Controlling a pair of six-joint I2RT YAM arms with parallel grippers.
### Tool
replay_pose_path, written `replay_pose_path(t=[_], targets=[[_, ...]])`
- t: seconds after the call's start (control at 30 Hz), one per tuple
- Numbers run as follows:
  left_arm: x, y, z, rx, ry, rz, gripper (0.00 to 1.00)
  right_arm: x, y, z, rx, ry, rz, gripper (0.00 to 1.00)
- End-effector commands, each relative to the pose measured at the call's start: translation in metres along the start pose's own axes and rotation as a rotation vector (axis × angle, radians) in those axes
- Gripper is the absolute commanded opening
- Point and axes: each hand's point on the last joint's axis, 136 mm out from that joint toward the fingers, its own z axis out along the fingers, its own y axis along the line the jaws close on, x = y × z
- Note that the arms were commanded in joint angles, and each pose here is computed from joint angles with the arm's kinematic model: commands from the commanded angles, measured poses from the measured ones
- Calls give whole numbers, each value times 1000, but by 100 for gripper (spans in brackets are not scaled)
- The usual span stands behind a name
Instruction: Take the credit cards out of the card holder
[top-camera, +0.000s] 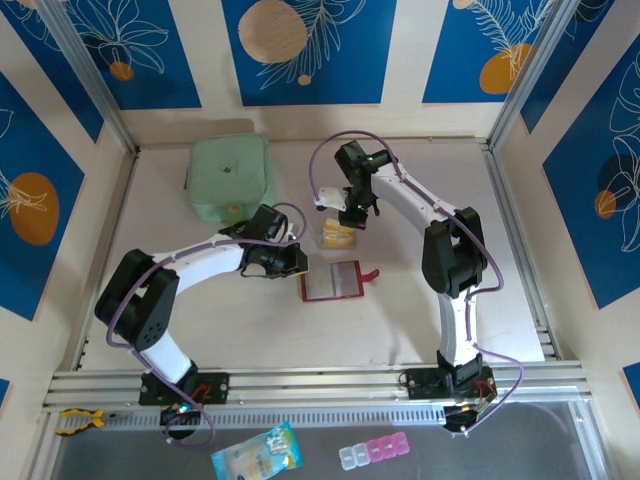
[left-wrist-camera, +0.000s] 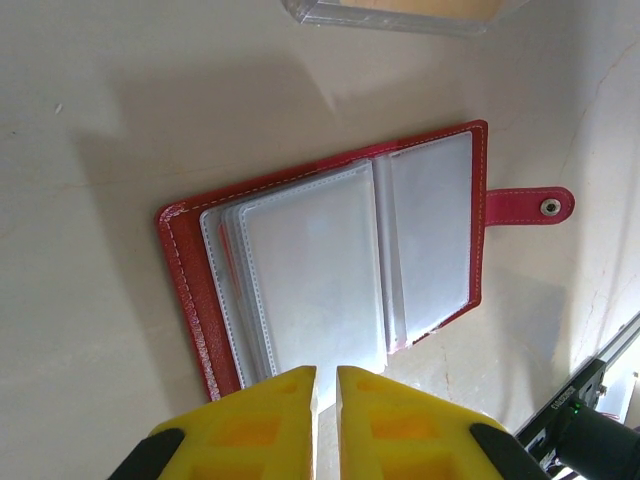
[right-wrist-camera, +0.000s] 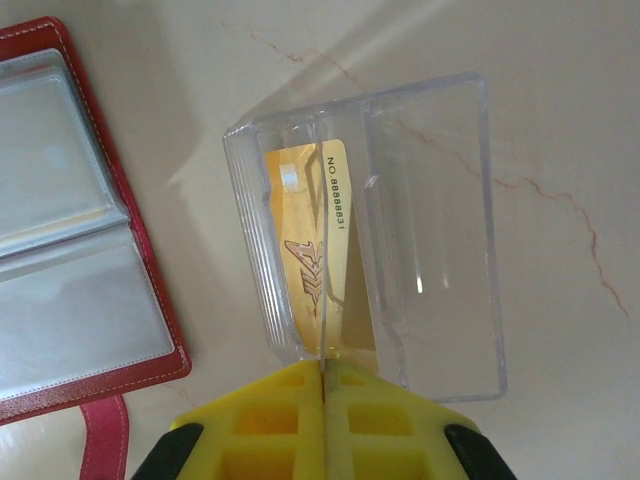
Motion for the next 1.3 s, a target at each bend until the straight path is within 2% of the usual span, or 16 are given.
replay_pose_path(t=[0.0, 0.07, 0.17, 0.4, 0.53, 0.7, 0.93, 1.07, 1.27], targets=[[4, 7, -3, -12, 10, -5, 14, 2, 7, 5, -48, -7, -10, 2], [4, 7, -2, -12, 11, -7, 14, 4, 6, 7, -46, -2, -7, 10], [4, 7, -2, -12, 14, -8, 14, 6, 4, 6, -30, 1, -2, 16], [6, 10, 1, -13, 20, -12, 14, -3, 3, -14, 22, -60, 39, 17], [7, 13, 3, -16, 24, -21, 14, -9, 10, -24, 34, -113, 126, 16], [11, 18, 7, -24, 36, -27, 12, -19, 26, -30, 18, -207, 323, 16], [17, 20, 15, -21, 54, -32, 10, -27, 53, -21, -49, -305, 702, 15], [22, 23, 20, -29, 65, -32, 8, -35, 74, -14, -155, -346, 888, 13], [26, 25, 25, -32, 74, -34, 8, -40, 99, -6, -283, -410, 1042, 13]])
